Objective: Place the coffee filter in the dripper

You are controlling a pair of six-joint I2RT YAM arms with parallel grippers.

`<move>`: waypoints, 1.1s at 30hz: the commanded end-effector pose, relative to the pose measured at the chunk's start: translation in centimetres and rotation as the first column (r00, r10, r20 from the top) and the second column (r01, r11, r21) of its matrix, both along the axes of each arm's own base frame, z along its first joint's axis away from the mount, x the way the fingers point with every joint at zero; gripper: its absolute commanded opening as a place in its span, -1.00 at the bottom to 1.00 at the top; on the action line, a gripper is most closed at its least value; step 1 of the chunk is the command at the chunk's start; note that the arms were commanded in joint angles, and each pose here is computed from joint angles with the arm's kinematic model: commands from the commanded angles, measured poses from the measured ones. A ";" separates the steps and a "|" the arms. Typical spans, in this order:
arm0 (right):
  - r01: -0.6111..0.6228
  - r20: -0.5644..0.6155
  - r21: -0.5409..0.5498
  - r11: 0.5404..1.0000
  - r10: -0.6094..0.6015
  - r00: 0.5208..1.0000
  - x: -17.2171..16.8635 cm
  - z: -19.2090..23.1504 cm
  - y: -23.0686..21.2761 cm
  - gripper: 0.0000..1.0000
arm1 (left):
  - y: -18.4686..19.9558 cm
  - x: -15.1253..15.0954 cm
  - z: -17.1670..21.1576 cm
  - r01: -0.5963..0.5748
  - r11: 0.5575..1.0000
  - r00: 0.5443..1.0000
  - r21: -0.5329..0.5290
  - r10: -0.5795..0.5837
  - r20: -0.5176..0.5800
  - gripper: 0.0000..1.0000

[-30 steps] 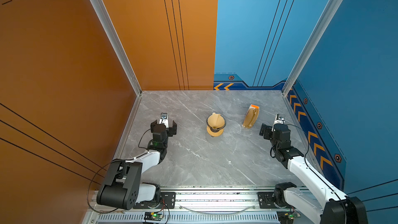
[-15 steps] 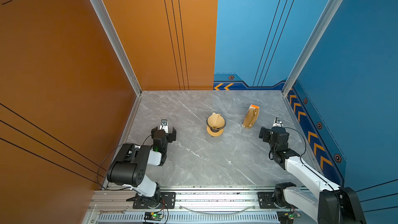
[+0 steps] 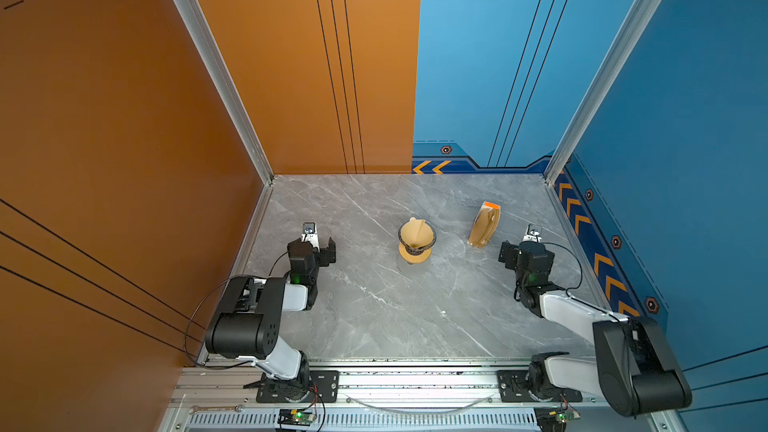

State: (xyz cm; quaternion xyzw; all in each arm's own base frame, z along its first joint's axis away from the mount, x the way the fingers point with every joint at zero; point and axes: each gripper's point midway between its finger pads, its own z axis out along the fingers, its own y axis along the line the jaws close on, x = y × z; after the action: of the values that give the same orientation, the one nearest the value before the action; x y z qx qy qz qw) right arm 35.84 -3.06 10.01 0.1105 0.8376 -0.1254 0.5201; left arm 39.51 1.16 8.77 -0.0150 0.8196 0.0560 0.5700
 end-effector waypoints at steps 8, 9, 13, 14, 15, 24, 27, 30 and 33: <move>-0.147 0.129 -0.001 0.989 0.146 0.981 3.1 -0.5 1.5 0.99 | -0.4 0.1 0.1 0.011 1.000 1.000 -0.012 -0.011 0.000 0.96; -0.162 0.132 0.009 0.987 0.160 0.978 3.2 -0.6 1.6 0.99 | -0.4 0.1 0.2 0.010 1.000 1.000 -0.012 -0.010 0.002 0.95; -0.206 0.120 0.080 0.975 0.195 0.973 3.6 -0.8 1.4 0.99 | -0.4 0.1 0.1 0.011 1.000 1.000 -0.012 -0.011 -0.001 0.95; -0.201 0.109 0.079 0.976 0.192 0.975 3.5 -1.0 1.4 0.99 | -0.4 0.1 0.1 0.011 1.000 1.000 -0.012 -0.011 -0.002 0.95; -0.202 0.113 0.078 0.976 0.192 0.975 3.5 -0.9 1.4 0.99 | -0.4 0.1 0.1 0.010 1.000 1.000 -0.012 -0.010 0.000 0.95; -0.314 0.141 0.113 0.943 0.297 0.944 3.4 -0.8 2.7 1.00 | -0.5 0.1 0.2 0.014 1.000 1.000 -0.015 -0.013 0.003 0.95; -0.317 0.136 0.107 0.942 0.302 0.944 3.5 -0.8 2.8 0.99 | -0.4 0.1 0.2 0.013 1.000 1.000 -0.014 -0.013 0.001 0.95; -0.311 0.129 0.100 0.945 0.298 0.946 3.5 -0.9 2.9 0.99 | -0.4 0.1 0.1 0.013 1.000 1.000 -0.013 -0.013 -0.001 0.95; -0.310 0.130 0.099 0.945 0.297 0.946 3.5 -0.8 2.9 0.99 | -0.4 0.2 0.1 0.014 1.000 1.000 -0.015 -0.014 0.000 0.95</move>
State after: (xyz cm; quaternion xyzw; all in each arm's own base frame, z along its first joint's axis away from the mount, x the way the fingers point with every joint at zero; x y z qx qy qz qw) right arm 39.35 -0.65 8.92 0.0295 0.8236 0.0076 0.5664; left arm 39.51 1.07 8.76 -0.0140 0.8198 0.0551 0.5699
